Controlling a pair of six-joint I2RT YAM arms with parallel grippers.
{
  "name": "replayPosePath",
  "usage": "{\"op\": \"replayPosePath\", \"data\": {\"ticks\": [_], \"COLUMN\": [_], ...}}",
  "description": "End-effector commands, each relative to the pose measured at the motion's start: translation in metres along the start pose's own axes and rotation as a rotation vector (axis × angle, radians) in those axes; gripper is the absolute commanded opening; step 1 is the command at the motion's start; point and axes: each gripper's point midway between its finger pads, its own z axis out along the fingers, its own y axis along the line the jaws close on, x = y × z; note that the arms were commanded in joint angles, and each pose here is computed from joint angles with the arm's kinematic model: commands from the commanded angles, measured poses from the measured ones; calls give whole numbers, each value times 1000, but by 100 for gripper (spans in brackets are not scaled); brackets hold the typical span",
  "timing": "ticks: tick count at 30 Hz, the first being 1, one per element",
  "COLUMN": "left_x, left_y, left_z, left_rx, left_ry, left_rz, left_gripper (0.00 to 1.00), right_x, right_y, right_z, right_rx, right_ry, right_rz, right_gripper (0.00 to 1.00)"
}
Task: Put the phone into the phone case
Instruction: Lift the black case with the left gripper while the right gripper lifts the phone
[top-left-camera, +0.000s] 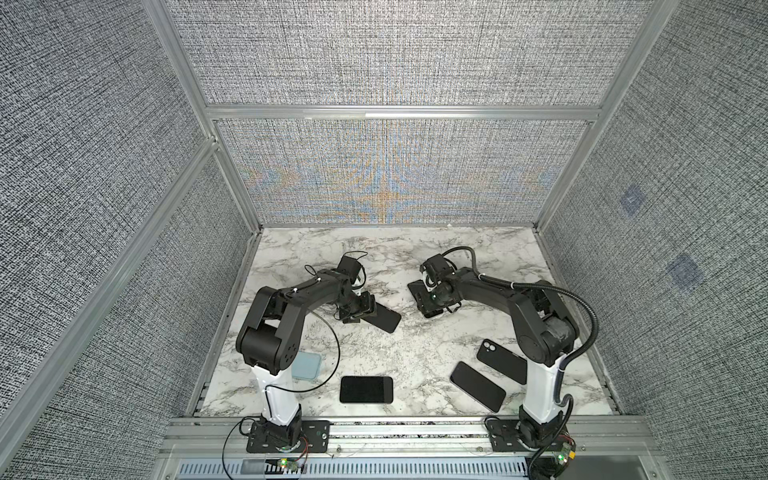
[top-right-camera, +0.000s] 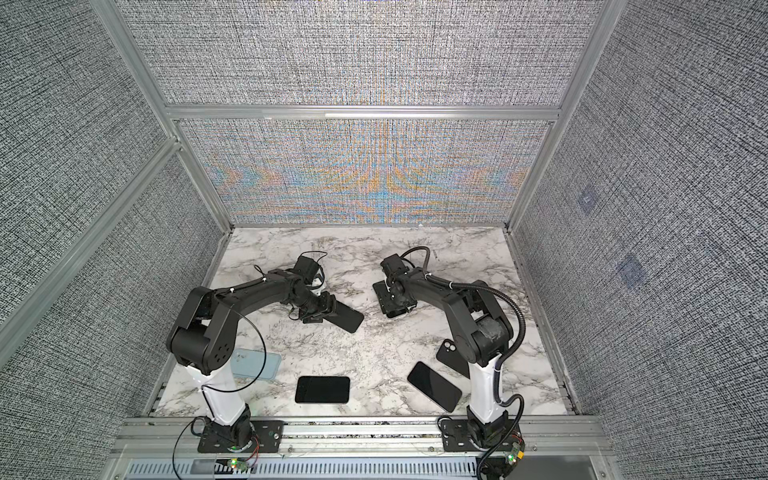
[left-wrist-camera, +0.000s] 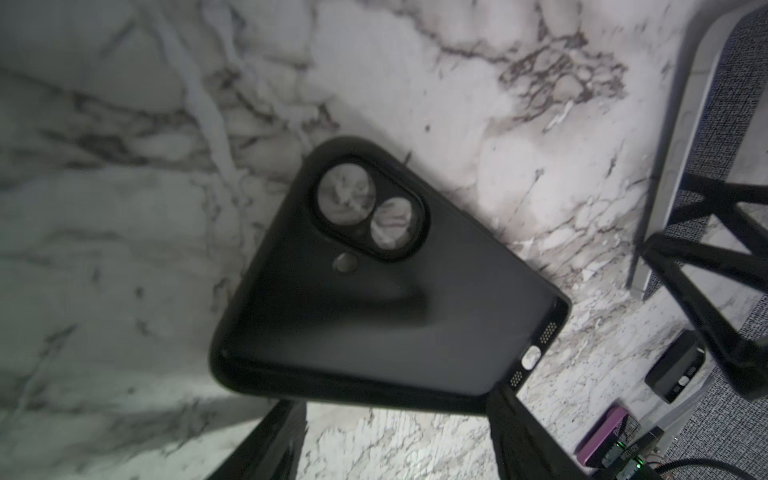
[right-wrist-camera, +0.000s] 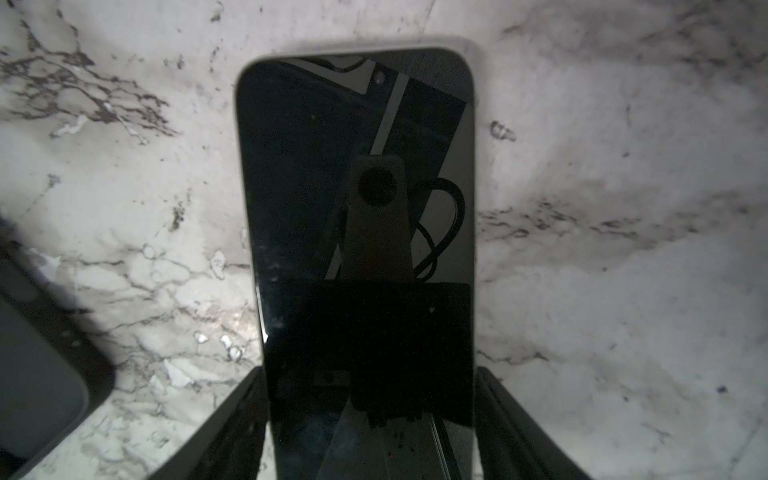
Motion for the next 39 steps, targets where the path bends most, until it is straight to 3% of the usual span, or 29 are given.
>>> {"op": "replayPosePath", "data": {"ticks": [1,21,30,39], "left_x": [-11,-45,-27,-25], "left_y": [-1,-14,-32,-57], "left_z": [3,15,-18,-20], "left_rx": [-11,21,209,379], "left_ry": [-12,-9,-33,-30], "left_rz": [38,87,83,74], "left_gripper": [71,71,71,60], "right_x": [9,28,15,9], "right_y": [-2,-8,-4,14], "right_z": [0,-7,-16,-23], "right_rx": [7,30,9,-28], "right_ry": [29,51,9,-31], "right_rz": [20,61,40,-4], "right_gripper": [63,61,60,59]}}
